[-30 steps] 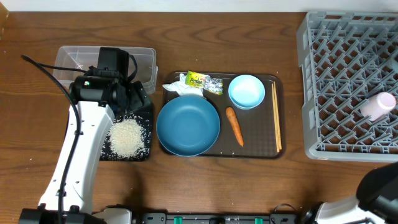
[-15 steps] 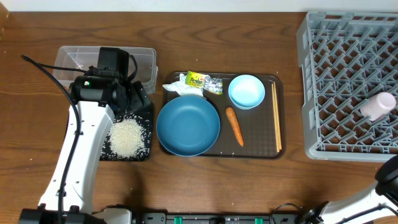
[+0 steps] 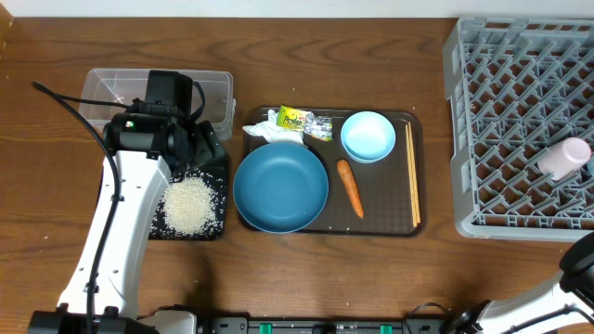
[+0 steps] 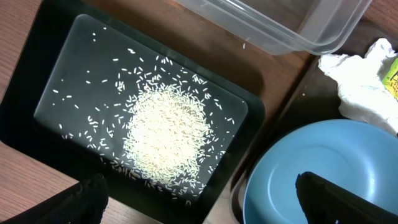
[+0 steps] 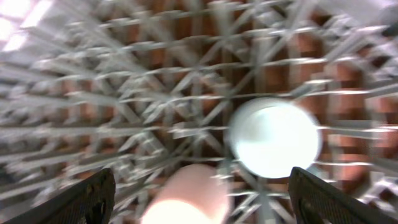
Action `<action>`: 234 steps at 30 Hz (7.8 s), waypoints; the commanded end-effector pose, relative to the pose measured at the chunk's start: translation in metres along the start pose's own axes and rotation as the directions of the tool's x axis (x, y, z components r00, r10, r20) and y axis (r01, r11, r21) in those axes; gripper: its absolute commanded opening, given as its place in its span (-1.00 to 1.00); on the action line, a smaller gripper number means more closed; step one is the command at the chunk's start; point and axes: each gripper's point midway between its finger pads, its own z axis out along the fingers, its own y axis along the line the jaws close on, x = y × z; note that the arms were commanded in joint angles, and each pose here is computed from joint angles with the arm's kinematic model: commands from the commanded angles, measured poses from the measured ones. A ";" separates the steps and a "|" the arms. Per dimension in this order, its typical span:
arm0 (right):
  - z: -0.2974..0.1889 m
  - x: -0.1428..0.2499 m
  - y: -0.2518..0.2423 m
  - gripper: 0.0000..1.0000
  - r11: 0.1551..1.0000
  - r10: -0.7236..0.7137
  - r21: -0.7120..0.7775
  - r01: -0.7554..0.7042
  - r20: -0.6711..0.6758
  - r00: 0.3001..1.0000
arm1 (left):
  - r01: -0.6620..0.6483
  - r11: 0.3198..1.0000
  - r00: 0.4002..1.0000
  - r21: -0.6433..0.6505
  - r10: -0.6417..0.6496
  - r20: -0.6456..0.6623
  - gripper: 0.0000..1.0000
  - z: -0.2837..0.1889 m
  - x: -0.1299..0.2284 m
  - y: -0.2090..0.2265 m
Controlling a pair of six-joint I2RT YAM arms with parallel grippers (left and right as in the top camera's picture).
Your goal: Sort waste into correct bins and load items into the dishwasher rack
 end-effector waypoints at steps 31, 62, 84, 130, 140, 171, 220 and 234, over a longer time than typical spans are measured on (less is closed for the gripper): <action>-0.029 0.384 0.338 0.52 0.552 -0.833 -0.386 0.739 -0.212 0.511 | 0.015 1.000 1.000 -0.001 -0.015 0.015 0.98 -0.003 -0.004 0.001; 0.012 0.425 0.312 -0.56 0.552 -0.822 -0.306 0.776 -0.354 0.446 | 0.015 1.000 1.000 -0.001 -0.015 0.015 0.98 -0.003 -0.004 0.001; -0.123 0.213 0.336 -0.98 0.399 -0.749 -0.636 0.660 0.190 0.635 | 0.015 1.000 1.000 -0.001 -0.015 0.015 0.98 -0.003 -0.004 0.001; 0.022 0.053 0.187 -0.95 0.158 -0.305 -0.981 0.110 0.058 0.951 | 0.015 1.000 1.000 -0.001 -0.015 0.015 0.98 -0.003 -0.004 0.001; 0.031 0.033 0.158 -0.81 0.257 -0.231 -0.964 0.069 0.008 0.973 | 0.015 1.000 1.000 -0.001 -0.015 0.015 0.98 -0.003 -0.004 0.001; -0.100 -0.024 0.099 0.98 0.897 0.101 -0.441 -0.041 0.114 0.988 | 0.015 1.000 1.000 -0.001 -0.015 0.015 0.98 -0.003 -0.004 0.001; -0.099 0.391 0.364 0.98 0.544 -0.821 -0.448 0.709 -0.111 0.560 | 0.015 1.000 1.000 -0.001 -0.015 0.015 0.98 -0.003 -0.004 0.001; -0.086 0.404 0.360 0.99 0.556 -0.818 -0.500 0.664 -0.189 0.543 | 0.015 1.000 1.000 -0.001 -0.015 0.015 0.98 -0.003 -0.004 0.001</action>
